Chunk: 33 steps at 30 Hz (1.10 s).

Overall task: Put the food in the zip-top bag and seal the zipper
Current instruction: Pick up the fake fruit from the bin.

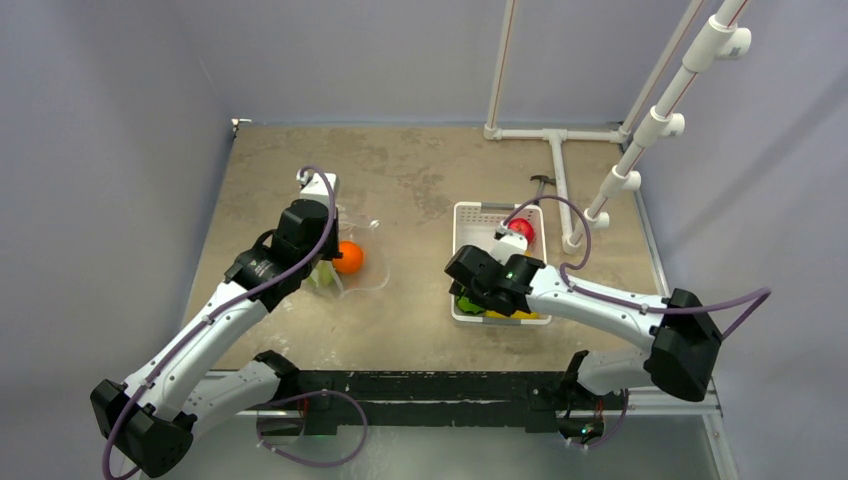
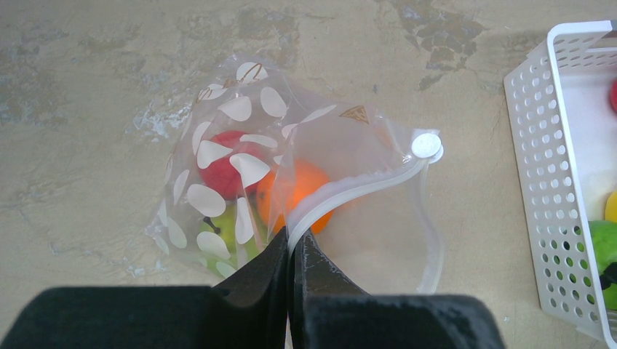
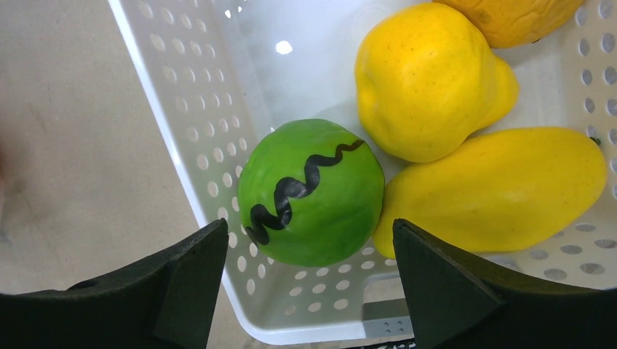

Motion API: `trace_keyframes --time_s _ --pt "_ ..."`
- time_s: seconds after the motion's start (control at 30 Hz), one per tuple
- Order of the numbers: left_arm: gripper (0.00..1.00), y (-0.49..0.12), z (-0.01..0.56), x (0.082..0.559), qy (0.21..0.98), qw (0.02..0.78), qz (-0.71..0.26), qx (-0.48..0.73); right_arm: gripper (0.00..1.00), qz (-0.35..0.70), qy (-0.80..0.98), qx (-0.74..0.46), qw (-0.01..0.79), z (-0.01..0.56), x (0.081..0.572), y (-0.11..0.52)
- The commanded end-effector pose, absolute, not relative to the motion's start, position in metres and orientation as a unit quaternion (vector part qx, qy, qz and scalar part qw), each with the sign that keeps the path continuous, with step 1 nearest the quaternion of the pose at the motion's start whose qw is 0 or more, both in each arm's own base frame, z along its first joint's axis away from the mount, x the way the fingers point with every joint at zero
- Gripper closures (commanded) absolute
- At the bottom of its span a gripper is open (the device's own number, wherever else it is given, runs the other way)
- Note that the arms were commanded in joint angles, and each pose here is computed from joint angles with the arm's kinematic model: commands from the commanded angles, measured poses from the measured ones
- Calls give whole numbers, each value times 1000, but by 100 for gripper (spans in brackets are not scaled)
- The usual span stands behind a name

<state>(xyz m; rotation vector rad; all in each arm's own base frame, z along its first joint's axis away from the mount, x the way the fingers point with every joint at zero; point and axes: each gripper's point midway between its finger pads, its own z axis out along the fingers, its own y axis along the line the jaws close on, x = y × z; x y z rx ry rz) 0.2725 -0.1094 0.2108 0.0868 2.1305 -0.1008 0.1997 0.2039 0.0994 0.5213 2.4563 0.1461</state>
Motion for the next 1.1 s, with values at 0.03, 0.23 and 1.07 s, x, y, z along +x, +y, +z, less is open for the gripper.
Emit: trace_keyframes --time_s 0.03,0.23,1.07 --pt "100 -113 224 275 862 503 -56 36 15 39 926 223 302 87 200 199" --pt "100 -113 224 275 862 503 -58 36 17 41 925 228 301 83 201 201" --pt "100 -113 222 275 863 501 -54 36 87 54 905 251 340 112 221 201"
